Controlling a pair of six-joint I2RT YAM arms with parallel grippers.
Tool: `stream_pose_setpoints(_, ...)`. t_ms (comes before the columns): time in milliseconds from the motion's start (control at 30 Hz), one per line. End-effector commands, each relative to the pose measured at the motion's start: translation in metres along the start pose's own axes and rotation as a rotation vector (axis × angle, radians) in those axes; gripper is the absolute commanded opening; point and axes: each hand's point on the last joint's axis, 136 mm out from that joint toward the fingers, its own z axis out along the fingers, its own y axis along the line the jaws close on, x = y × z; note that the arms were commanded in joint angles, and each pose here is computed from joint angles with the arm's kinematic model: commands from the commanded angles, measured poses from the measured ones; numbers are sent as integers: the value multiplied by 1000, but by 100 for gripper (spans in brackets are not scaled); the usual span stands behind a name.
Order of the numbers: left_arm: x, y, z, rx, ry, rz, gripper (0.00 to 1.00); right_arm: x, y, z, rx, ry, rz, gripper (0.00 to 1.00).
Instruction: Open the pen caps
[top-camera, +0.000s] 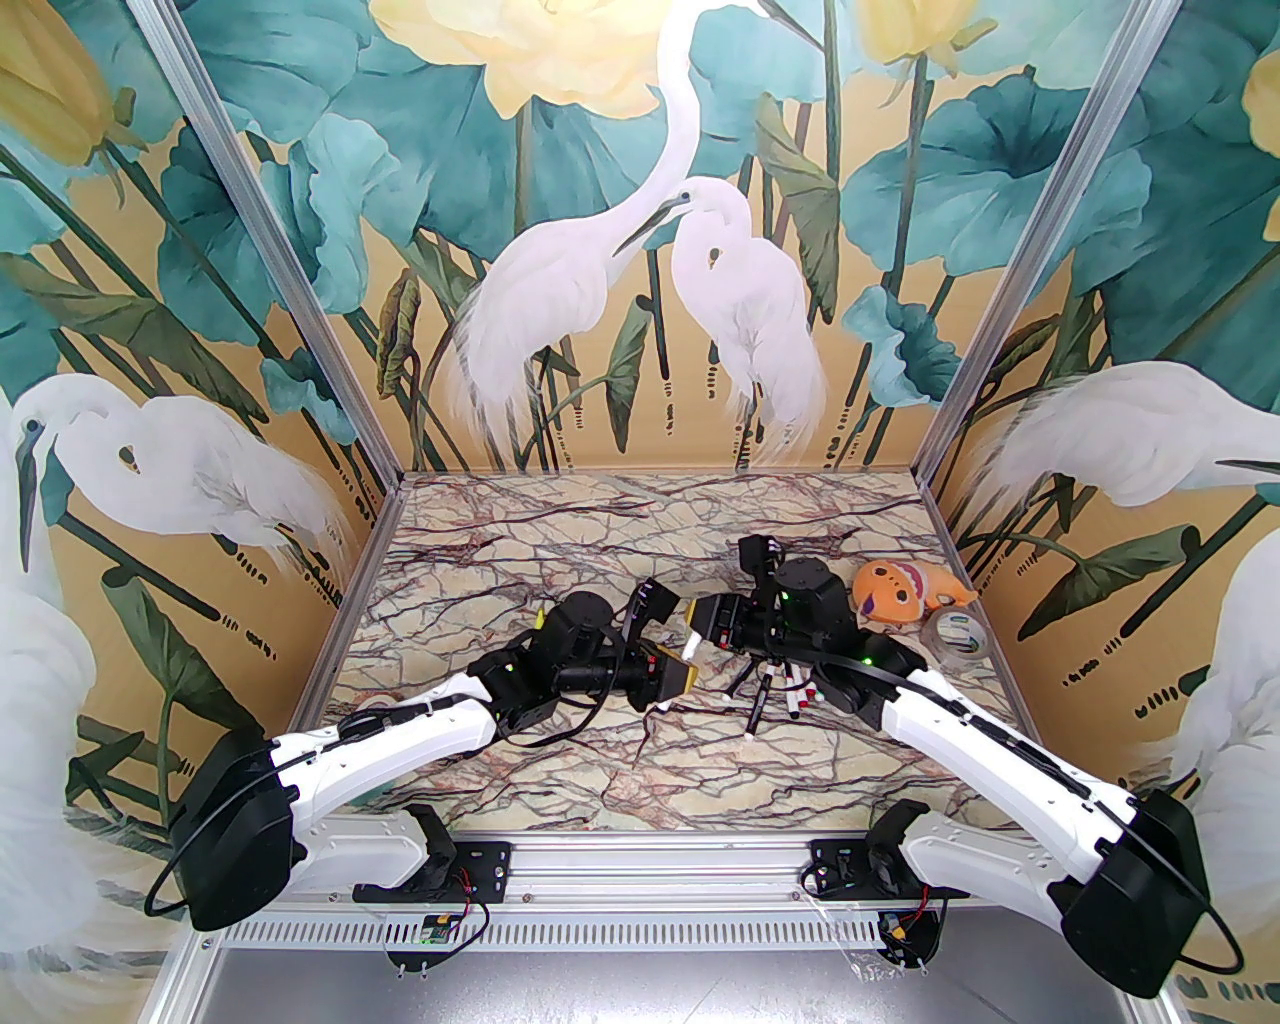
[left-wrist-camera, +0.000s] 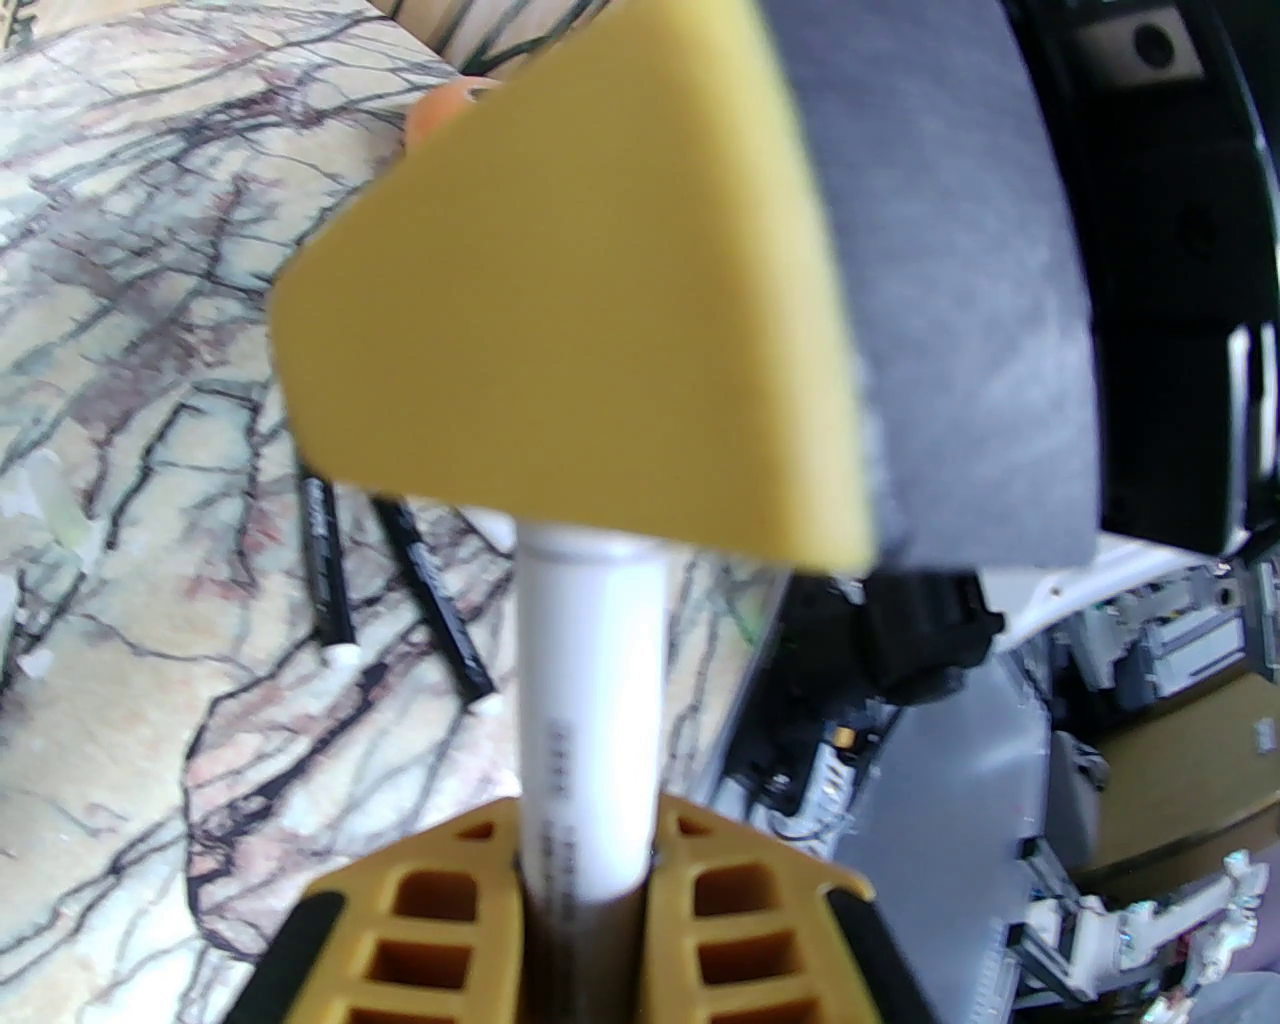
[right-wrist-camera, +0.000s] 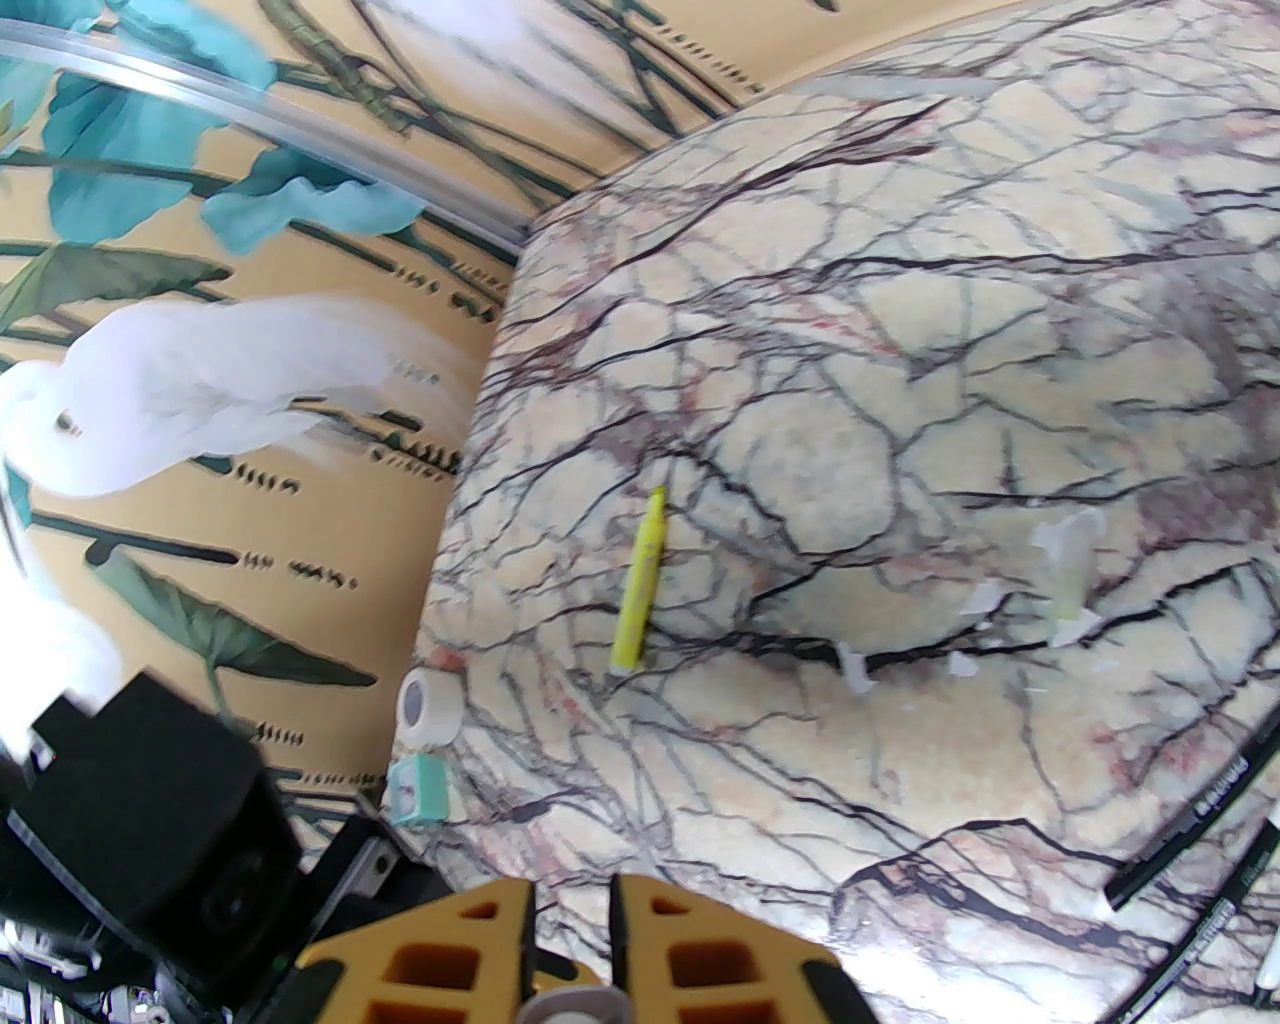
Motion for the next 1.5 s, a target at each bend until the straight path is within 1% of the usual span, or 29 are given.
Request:
stream_pose_setpoints(0,23,22,0,-150,76,15,4,-39,-35,-12,200,-196,64,10)
stream_pose_setpoints(133,29,18,5,-142,102,34,4,-42,-38,-13,224,-213,73,10)
stream_pose_setpoints(400,44,10,11,-144,164,82,3,-47,-48,-11,266,-239,127,7)
stream_pose_setpoints(567,51,3,16,-94,192,65,3,-52,-56,-15,298,-285,122,6)
stream_pose_setpoints(667,52,-9,17,-22,192,32,3,-56,-47,-12,213,-308,88,6)
stream_pose_setpoints(767,48,-20,15,39,178,-1,3,-58,-37,-11,129,-302,26,7)
stream_pose_setpoints(867,41,-22,10,51,146,-20,3,-57,-34,-12,84,-286,0,8)
stream_pose_setpoints(1000,27,-11,-3,29,67,-59,3,-51,-38,-10,89,-238,-35,11)
stream_pose_setpoints(1233,13,19,-36,-62,-39,-137,5,-31,-62,-6,223,-97,-131,12)
stream_pose_setpoints(1367,14,38,-51,-120,-56,-181,6,-24,-74,4,278,11,-154,13)
stream_pose_setpoints(1467,15,48,-61,-144,-73,-208,5,-21,-86,19,306,91,-142,13)
